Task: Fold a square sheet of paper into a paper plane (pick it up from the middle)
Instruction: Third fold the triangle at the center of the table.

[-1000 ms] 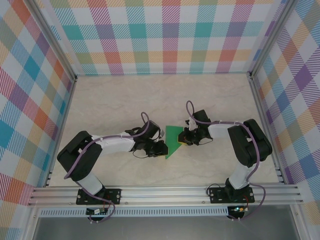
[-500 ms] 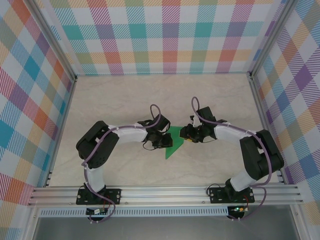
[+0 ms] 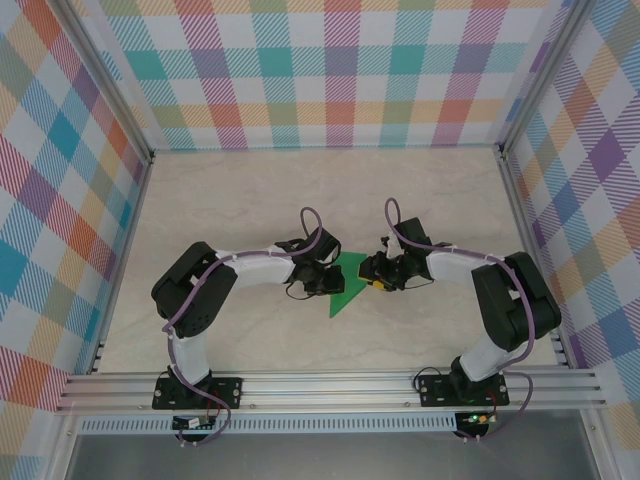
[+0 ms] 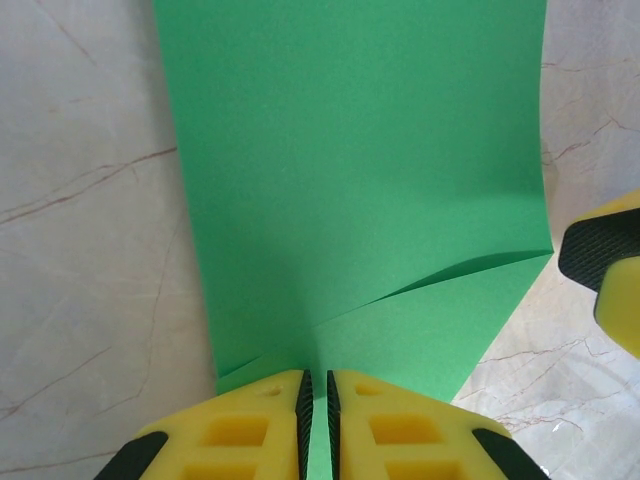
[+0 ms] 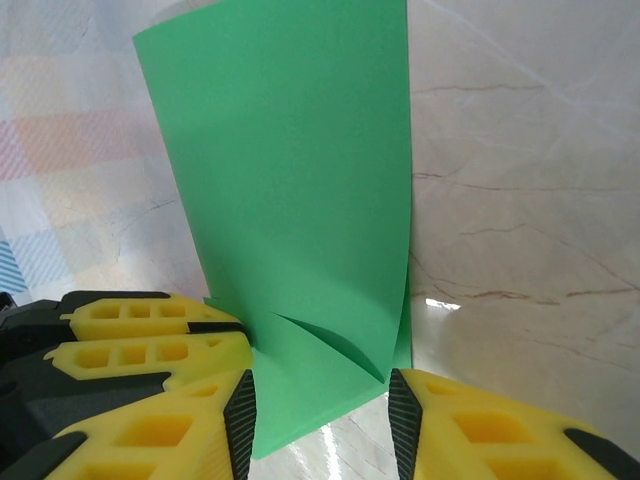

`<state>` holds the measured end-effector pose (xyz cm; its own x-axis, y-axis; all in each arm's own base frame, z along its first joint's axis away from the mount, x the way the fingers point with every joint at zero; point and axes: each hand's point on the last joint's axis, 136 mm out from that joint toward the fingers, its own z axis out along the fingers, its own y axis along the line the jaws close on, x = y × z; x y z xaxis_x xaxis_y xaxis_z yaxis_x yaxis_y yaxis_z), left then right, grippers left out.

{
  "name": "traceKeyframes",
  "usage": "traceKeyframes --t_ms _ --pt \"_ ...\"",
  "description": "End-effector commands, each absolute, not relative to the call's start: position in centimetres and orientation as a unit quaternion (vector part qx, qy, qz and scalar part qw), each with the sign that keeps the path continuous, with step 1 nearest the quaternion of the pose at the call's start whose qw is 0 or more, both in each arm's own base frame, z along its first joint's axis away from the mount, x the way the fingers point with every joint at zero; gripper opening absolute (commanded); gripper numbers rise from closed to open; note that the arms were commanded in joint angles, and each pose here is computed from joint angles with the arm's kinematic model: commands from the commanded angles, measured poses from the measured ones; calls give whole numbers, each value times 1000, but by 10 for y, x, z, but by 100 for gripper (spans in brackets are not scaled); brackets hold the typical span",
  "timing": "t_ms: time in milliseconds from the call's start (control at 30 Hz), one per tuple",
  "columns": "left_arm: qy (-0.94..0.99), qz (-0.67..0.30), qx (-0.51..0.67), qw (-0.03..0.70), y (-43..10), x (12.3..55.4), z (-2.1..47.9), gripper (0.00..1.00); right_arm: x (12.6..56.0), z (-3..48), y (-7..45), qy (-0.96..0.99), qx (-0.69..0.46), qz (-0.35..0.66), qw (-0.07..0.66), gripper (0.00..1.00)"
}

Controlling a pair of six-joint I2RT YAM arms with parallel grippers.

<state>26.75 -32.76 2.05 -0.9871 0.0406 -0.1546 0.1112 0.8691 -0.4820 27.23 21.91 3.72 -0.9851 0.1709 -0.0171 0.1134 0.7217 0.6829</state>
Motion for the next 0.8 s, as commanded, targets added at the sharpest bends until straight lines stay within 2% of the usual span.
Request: traceKeyframes --t_ms 0,333,600,700,767 --pt "970 -232 34 61 -312 263 16 16 273 37 221 923 94 371 36 43" --pt "972 -228 34 49 -312 259 8 16 274 28 231 913 103 394 8 38" --pt "971 -233 35 46 -313 258 9 17 275 32 234 910 88 406 12 25" --pt "969 -239 38 53 -314 258 17 21 276 33 236 910 82 407 11 18" --pt "965 -249 45 64 -317 260 29 28 275 33 236 909 78 409 10 15"
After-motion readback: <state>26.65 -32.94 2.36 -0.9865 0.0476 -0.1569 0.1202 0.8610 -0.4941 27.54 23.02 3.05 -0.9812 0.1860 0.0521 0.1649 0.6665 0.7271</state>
